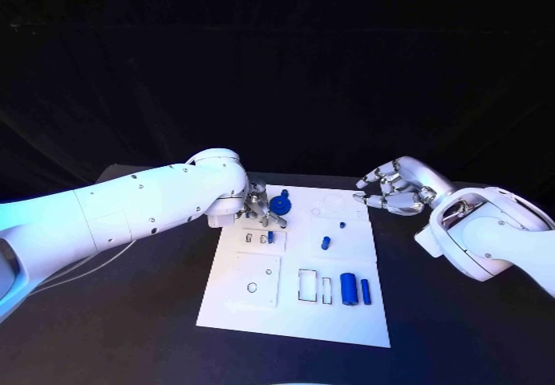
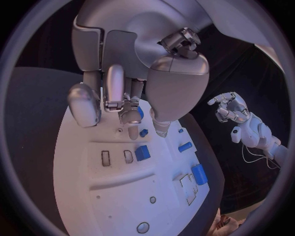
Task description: Assemble the parts on the task board
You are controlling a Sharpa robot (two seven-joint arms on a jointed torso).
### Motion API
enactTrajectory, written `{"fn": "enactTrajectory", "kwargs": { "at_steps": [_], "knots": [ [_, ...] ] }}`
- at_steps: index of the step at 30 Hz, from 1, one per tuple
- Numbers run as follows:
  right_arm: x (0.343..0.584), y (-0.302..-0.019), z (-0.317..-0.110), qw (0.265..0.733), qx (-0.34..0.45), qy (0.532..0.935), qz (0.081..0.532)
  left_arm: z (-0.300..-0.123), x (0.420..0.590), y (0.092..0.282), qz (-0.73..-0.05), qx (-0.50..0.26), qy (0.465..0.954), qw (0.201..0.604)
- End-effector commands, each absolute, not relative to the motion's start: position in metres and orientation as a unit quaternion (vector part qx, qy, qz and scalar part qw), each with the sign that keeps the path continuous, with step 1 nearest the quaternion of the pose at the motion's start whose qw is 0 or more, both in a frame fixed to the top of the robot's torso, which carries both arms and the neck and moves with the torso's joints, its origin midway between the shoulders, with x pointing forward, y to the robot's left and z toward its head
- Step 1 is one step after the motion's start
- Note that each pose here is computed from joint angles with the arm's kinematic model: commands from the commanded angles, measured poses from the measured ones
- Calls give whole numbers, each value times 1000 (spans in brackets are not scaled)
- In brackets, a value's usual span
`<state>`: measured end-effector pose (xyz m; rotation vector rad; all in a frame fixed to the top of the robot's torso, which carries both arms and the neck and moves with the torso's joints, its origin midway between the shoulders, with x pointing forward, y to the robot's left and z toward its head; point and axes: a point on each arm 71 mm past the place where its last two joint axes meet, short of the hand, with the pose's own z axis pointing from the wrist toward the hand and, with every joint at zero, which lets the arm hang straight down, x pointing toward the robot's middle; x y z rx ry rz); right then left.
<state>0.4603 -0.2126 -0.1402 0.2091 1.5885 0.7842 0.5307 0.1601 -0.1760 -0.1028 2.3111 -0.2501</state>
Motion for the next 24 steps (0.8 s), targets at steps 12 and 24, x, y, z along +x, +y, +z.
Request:
{"fn": "enactTrajectory", "kwargs": {
  "at_steps": [12,24],
  "knots": [
    [460,-209,-141,628,84,692,344,-183,532,161,-102,-33,920,377],
    [461,-208,-142,625,85,696,342,-187,529,160,-103,-15,927,360]
  ]
}}
